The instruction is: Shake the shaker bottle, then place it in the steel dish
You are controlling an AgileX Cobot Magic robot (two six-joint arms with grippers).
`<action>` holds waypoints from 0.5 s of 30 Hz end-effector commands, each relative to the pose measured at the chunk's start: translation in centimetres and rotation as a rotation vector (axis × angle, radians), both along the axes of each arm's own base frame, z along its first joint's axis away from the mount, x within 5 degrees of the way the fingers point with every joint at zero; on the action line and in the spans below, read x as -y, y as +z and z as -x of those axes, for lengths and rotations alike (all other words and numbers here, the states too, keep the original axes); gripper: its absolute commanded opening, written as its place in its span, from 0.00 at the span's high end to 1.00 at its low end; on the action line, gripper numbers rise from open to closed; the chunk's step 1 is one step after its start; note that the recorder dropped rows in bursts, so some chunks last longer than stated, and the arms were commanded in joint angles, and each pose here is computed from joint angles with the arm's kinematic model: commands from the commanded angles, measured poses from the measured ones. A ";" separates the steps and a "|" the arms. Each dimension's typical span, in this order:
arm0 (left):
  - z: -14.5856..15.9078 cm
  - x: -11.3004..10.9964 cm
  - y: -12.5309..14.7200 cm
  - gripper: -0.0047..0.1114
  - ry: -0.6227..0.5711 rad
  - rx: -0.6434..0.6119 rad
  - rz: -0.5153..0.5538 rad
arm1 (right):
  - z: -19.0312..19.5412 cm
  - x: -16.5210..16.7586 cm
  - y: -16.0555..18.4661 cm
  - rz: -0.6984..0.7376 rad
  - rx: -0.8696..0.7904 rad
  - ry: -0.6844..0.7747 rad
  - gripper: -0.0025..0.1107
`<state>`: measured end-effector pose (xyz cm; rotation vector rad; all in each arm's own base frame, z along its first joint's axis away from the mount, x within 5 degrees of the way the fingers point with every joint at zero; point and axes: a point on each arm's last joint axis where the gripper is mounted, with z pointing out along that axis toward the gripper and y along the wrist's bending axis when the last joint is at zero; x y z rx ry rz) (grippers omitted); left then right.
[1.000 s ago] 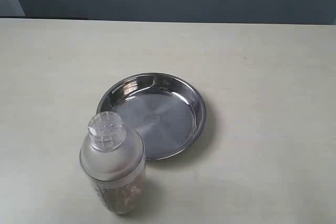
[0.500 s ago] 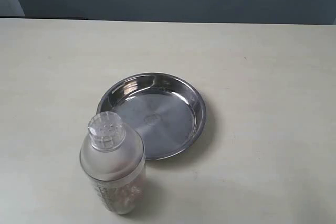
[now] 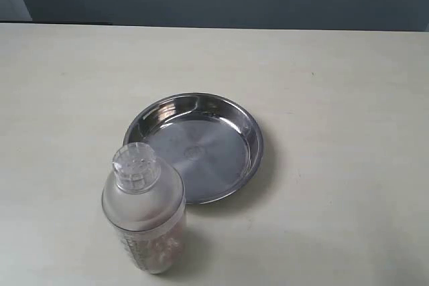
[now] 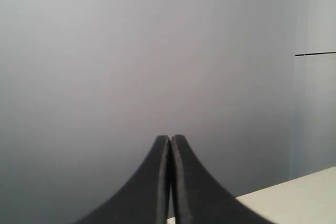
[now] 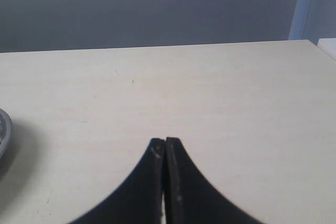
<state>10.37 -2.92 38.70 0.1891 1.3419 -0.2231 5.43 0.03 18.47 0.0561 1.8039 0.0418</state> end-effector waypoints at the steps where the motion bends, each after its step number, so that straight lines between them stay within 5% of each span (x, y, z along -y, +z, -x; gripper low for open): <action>1: -0.9 0.3 -1.4 0.95 -0.002 0.006 0.009 | 0.0 0.0 0.1 0.004 0.015 0.003 0.99; 6: -1.7 0.8 -7.4 0.95 -0.034 -0.072 0.082 | 0.0 0.0 0.1 0.004 0.015 0.003 0.99; 10: 0.1 1.8 -10.8 0.86 -0.212 0.165 0.131 | 0.0 0.0 0.1 0.004 0.015 0.003 0.99; 12: 0.0 2.0 -12.5 0.73 -0.232 0.097 0.165 | 0.0 0.0 0.1 0.004 0.015 0.003 0.99; 15: -0.8 2.4 -13.9 0.33 -0.241 0.012 0.146 | 0.0 0.0 0.1 0.004 0.015 0.003 0.99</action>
